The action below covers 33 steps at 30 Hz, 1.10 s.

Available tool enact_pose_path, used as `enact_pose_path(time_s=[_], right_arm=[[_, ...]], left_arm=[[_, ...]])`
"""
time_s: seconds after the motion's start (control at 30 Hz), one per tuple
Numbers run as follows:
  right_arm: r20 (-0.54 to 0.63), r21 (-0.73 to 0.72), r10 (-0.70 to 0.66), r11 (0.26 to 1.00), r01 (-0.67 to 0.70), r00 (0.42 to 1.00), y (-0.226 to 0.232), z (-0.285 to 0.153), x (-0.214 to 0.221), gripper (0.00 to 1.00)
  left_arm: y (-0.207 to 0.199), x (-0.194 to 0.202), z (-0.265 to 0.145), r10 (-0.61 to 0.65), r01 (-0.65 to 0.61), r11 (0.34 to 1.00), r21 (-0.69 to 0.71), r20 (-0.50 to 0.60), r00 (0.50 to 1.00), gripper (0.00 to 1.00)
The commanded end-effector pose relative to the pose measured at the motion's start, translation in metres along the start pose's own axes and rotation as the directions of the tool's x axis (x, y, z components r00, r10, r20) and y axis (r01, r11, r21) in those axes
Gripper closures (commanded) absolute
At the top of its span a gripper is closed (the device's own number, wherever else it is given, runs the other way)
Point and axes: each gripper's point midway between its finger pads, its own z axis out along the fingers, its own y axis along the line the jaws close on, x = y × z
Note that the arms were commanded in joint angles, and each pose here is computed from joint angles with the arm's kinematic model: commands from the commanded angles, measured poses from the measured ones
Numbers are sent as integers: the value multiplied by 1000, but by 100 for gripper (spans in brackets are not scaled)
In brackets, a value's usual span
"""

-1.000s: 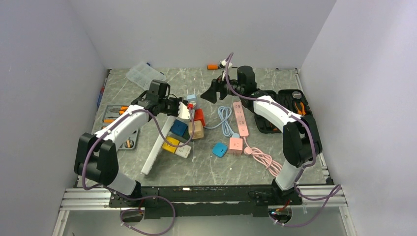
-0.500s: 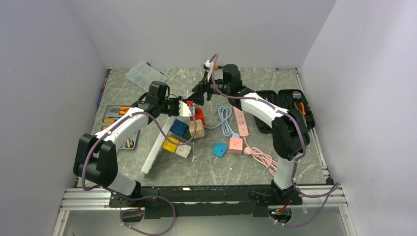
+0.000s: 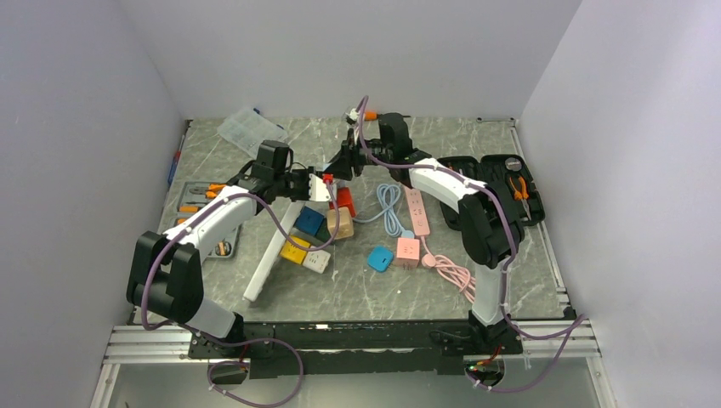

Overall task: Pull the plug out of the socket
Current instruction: Remove the plug from the socket.

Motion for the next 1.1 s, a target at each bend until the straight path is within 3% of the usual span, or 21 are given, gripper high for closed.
enact_pose_path(time_s=[0.0, 0.13, 0.3, 0.4, 0.57, 0.93, 1.03, 1.07], right_arm=[[44, -54, -65, 996, 67, 997, 10, 1, -23, 63], [36, -63, -54, 996, 57, 998, 12, 1, -25, 100], [55, -56, -75, 995, 79, 996, 22, -4, -32, 100], [53, -54, -92, 994, 95, 994, 29, -5, -34, 100], [57, -51, -128, 990, 131, 990, 41, -9, -38, 100], [76, -39, -203, 978, 207, 976, 65, -25, -55, 100], [73, -27, -206, 978, 208, 976, 69, -31, -55, 100], [73, -22, -230, 973, 232, 971, 69, -32, -56, 100]], left_arm=[[34, -45, -20, 125, -116, 989, -93, 104, 987, 91], [34, -44, -20, 124, -115, 989, -91, 100, 987, 89], [28, -44, -20, 86, -80, 995, -59, 100, 991, 67], [26, -45, -20, 51, -46, 998, -43, 110, 993, 42], [26, -53, -19, -14, 15, 1000, -9, 131, 991, 37], [17, -49, -21, -148, 141, 988, 69, 108, 983, 39], [17, -45, -28, -220, 213, 974, 79, 94, 971, 36], [20, -44, -31, -244, 238, 969, 71, 92, 965, 27]])
